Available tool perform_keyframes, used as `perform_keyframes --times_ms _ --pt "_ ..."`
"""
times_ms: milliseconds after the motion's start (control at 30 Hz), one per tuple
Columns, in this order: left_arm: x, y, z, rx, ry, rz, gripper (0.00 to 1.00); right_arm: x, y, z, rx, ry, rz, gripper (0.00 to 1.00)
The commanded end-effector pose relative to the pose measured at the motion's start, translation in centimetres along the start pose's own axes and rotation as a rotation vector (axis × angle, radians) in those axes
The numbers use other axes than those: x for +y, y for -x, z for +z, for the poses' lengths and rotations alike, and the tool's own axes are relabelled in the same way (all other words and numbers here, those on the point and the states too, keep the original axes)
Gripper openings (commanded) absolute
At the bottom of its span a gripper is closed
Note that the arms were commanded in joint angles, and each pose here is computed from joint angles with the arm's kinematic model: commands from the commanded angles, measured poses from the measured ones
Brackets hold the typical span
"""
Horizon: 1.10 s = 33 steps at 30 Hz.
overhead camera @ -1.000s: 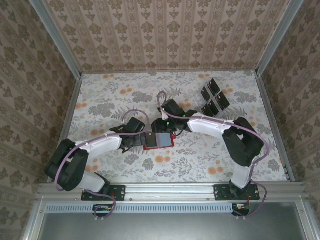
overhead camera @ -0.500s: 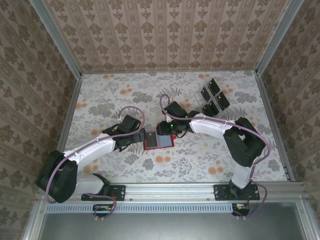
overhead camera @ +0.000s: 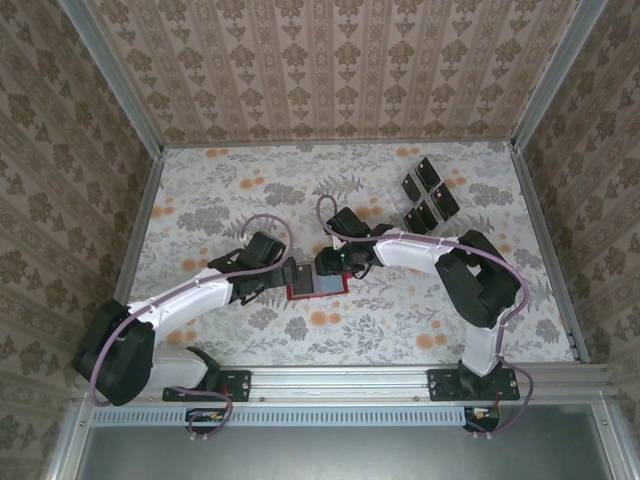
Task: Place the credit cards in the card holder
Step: Insert the credit card into the card slot, then flip over the card slot on the card holder.
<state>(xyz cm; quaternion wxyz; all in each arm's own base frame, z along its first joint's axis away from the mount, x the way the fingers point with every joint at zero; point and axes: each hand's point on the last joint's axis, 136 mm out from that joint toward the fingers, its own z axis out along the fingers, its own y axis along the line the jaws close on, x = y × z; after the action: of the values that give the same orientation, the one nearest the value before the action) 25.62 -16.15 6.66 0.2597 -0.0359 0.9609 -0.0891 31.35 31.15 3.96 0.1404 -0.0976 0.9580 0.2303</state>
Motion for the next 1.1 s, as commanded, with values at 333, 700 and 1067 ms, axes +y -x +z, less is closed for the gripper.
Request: perform_keyframes --times_ms 333,700,1067 --pt "-2.0 -1.0 0.4 -0.003 -0.035 0.056 1.0 0.2 -2.2 2.7 0.069 0.069 0.095 0.48" --pt "-3.2 -3.3 -0.3 -0.055 -0.1 0.076 1.0 0.7 -1.7 3.3 0.037 0.113 0.22 0.48" --pt "-5.4 -3.2 0.3 -0.086 -0.138 0.111 1.0 0.8 -1.6 3.1 0.031 0.122 0.248 0.49"
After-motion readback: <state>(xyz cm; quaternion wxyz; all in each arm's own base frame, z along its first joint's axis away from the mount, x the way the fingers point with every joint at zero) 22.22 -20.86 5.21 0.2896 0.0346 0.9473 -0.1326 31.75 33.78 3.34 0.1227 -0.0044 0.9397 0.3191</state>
